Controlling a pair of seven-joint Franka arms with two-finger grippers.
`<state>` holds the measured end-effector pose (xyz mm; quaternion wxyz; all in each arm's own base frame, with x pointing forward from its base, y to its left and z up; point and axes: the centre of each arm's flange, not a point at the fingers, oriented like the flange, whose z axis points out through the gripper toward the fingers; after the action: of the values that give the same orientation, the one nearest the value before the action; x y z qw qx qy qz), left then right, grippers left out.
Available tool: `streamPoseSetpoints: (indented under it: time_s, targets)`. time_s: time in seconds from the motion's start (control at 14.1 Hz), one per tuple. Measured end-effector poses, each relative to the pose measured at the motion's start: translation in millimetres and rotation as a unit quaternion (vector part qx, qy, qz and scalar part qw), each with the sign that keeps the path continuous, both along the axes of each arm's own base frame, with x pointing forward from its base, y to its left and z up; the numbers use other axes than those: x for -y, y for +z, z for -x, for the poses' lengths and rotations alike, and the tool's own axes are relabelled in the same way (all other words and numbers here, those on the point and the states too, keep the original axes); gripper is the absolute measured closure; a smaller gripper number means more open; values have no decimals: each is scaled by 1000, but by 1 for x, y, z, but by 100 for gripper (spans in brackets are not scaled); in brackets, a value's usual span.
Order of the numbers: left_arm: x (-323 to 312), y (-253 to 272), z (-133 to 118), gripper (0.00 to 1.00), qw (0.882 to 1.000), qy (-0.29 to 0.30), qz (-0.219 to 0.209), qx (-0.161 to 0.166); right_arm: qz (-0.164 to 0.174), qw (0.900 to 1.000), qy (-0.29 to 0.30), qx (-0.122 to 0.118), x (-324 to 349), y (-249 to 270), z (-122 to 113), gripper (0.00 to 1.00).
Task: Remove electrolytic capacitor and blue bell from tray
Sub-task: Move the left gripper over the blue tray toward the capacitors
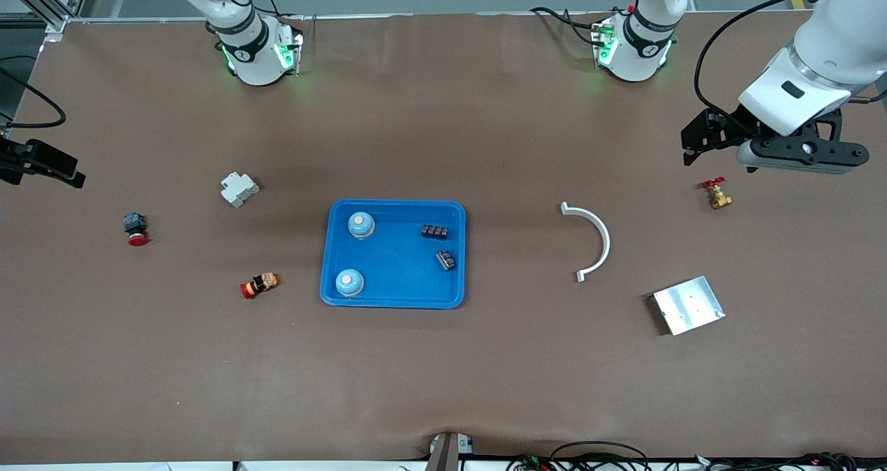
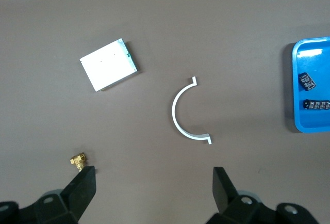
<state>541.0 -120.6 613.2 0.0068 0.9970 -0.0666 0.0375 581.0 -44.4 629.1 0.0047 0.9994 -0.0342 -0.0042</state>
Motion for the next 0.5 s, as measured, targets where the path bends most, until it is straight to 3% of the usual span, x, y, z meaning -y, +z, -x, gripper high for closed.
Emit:
streamPoseSetpoints:
  time_s: [0.5]
  targets:
    - [1,0,0,0,1000,-2,0,0,0,1000,0,0,0,0,0,0]
